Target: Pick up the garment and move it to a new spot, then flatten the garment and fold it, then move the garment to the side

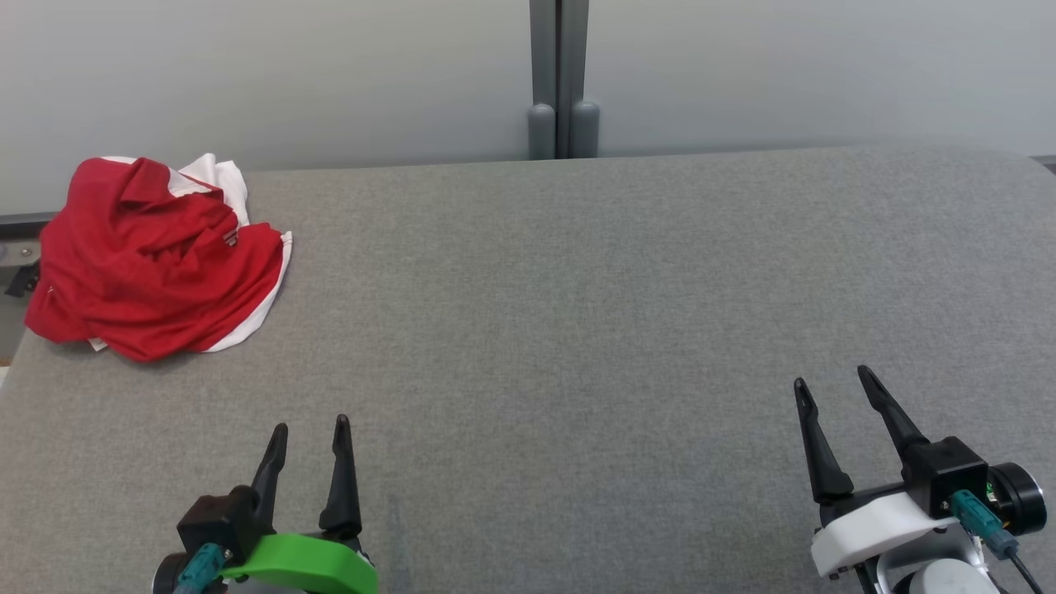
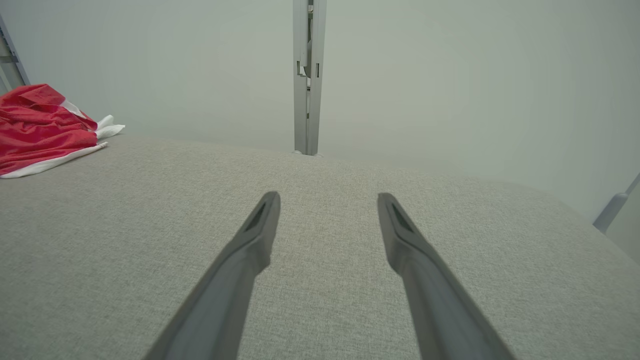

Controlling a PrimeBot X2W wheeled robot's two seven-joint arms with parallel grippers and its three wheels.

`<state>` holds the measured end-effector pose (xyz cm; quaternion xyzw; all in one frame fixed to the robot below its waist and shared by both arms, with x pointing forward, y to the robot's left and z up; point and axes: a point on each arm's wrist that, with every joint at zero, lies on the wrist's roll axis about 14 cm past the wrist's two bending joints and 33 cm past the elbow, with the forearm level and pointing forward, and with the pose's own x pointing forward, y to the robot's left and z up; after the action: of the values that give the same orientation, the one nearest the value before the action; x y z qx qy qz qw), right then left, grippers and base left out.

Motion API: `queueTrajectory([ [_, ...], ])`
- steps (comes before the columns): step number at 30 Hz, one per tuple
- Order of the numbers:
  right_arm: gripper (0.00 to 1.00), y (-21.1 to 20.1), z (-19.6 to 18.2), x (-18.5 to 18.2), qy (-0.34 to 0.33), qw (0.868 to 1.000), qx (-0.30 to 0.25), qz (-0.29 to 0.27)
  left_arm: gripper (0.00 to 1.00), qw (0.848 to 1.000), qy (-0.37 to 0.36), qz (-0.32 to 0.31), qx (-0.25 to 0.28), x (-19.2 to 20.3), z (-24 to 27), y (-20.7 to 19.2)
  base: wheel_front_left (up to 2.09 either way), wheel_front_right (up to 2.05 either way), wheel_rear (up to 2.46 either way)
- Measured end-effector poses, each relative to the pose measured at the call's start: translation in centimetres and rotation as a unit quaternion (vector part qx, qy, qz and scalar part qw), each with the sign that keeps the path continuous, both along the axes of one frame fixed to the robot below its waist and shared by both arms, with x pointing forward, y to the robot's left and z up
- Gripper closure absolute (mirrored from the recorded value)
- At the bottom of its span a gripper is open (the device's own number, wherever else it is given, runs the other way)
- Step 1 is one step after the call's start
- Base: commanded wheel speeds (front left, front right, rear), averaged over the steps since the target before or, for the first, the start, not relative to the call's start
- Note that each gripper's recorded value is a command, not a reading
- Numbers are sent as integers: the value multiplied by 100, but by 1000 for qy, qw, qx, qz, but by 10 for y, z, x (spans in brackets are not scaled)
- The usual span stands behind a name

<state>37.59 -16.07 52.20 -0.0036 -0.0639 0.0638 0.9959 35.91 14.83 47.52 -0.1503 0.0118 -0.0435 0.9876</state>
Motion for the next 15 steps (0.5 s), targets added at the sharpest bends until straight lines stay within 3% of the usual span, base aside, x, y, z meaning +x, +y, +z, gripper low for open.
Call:
queueTrajectory([
  [15,0,21,-2,10,2,1000,0,31,0,1000,-4,21,0,-9,3,13,0,0,0],
])
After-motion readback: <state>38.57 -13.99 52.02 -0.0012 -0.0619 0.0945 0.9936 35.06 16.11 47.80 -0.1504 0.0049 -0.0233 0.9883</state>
